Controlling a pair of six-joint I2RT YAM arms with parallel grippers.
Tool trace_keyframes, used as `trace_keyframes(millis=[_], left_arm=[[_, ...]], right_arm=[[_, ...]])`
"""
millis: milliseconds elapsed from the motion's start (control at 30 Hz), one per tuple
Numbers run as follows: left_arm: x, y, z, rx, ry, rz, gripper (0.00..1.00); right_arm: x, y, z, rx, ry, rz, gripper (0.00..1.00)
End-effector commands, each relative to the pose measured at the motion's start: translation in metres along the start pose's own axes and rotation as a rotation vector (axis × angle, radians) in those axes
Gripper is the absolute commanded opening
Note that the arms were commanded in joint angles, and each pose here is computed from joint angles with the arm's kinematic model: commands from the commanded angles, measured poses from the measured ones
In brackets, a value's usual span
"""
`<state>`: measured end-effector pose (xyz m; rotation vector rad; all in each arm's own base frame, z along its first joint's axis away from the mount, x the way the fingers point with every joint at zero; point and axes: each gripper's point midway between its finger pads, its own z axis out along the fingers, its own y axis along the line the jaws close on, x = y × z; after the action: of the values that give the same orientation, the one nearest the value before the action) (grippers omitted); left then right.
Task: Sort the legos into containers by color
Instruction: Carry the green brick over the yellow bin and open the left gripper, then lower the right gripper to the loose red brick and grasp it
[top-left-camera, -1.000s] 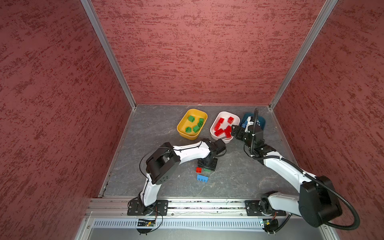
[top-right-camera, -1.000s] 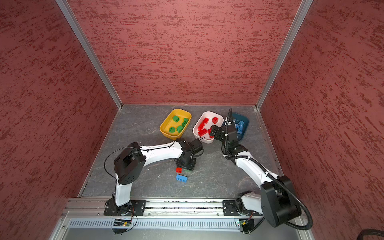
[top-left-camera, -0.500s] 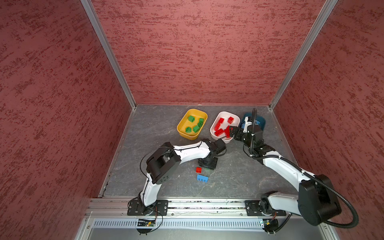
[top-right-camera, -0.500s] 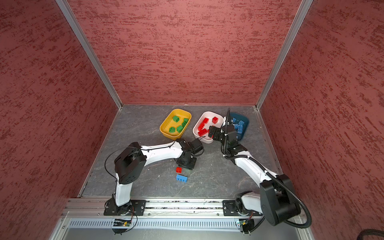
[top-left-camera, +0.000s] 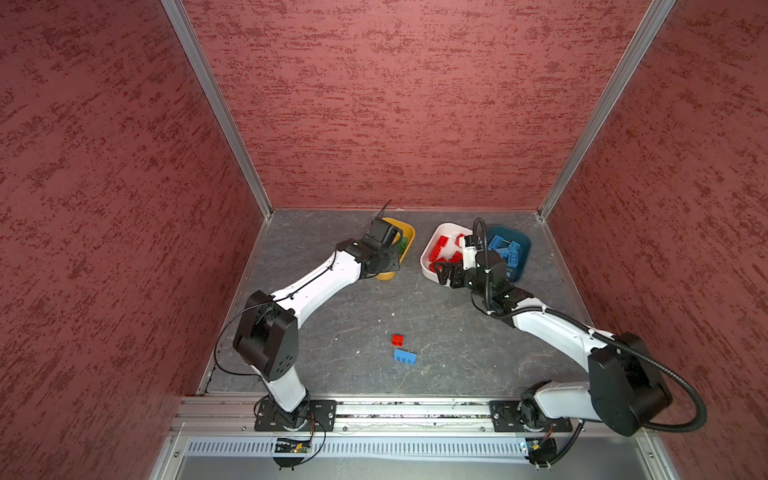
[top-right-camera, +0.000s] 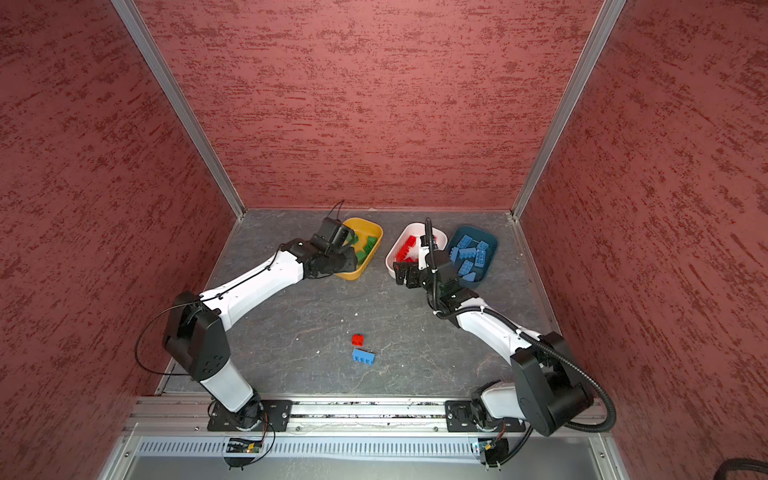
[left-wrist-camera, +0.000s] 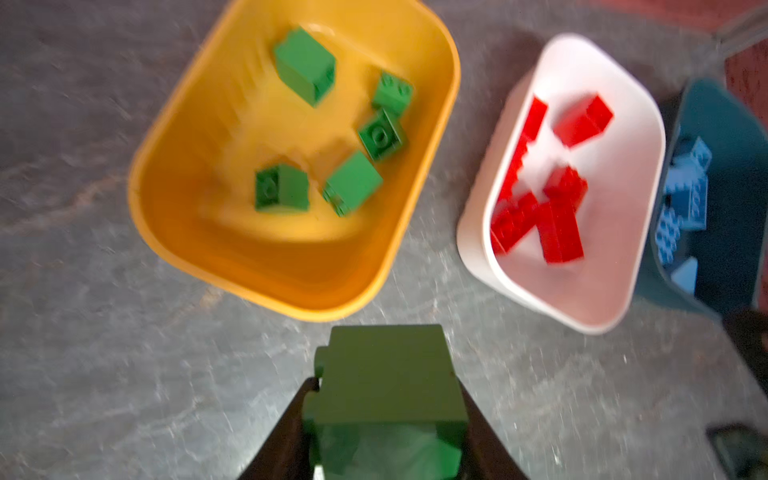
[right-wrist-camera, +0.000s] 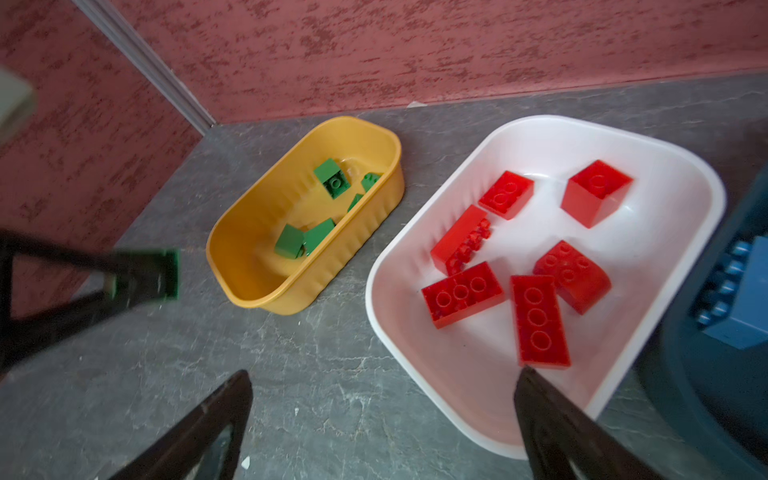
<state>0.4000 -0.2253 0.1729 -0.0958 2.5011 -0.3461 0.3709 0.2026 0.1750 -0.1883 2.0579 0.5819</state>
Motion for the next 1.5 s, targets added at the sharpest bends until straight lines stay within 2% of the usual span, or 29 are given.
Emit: trace_keyframes(millis=[0, 333, 600, 667, 800, 867, 1200, 1300, 1467], left_arm=[[-0.04, 0.003, 0.015, -0.008, -0.113, 0.008, 0.35], [-0.088, 0.026, 0.073, -0.087, -0.152, -0.045, 0.35], [-0.095, 0.043, 0.101, -0.137, -0.111, -0.063, 0.37], [-0.093, 0.045, 0.103, -0.138, -0.096, -0.068, 0.42], [-0.099, 0.034, 0.09, -0.068, -0.12, -0.066, 0.64], [-0.104, 0.026, 0.079, -0.026, -0.137, -0.058, 0.7], [-0.125, 0.027, 0.02, 0.044, -0.223, -0.109, 0.84], [-0.121, 0.035, 0.01, 0.049, -0.228, -0.135, 0.87], [-0.109, 0.052, -0.008, 0.036, -0.251, -0.172, 1.0]], right_arm=[[-0.011, 0.025, 0.002, -0.07, -0.02, -0.099, 0.99], [0.03, 0.061, 0.009, -0.167, 0.102, -0.269, 0.99], [0.051, 0.078, 0.017, -0.22, 0.162, -0.336, 0.98], [0.052, 0.08, 0.019, -0.225, 0.162, -0.343, 0.98], [0.063, 0.094, 0.019, -0.297, 0.187, -0.396, 0.97], [0.072, 0.103, 0.018, -0.347, 0.206, -0.428, 0.96], [0.137, 0.149, 0.006, -0.583, 0.351, -0.651, 0.88], [0.153, 0.152, 0.005, -0.61, 0.414, -0.688, 0.86], [0.179, 0.157, -0.006, -0.681, 0.516, -0.756, 0.8]])
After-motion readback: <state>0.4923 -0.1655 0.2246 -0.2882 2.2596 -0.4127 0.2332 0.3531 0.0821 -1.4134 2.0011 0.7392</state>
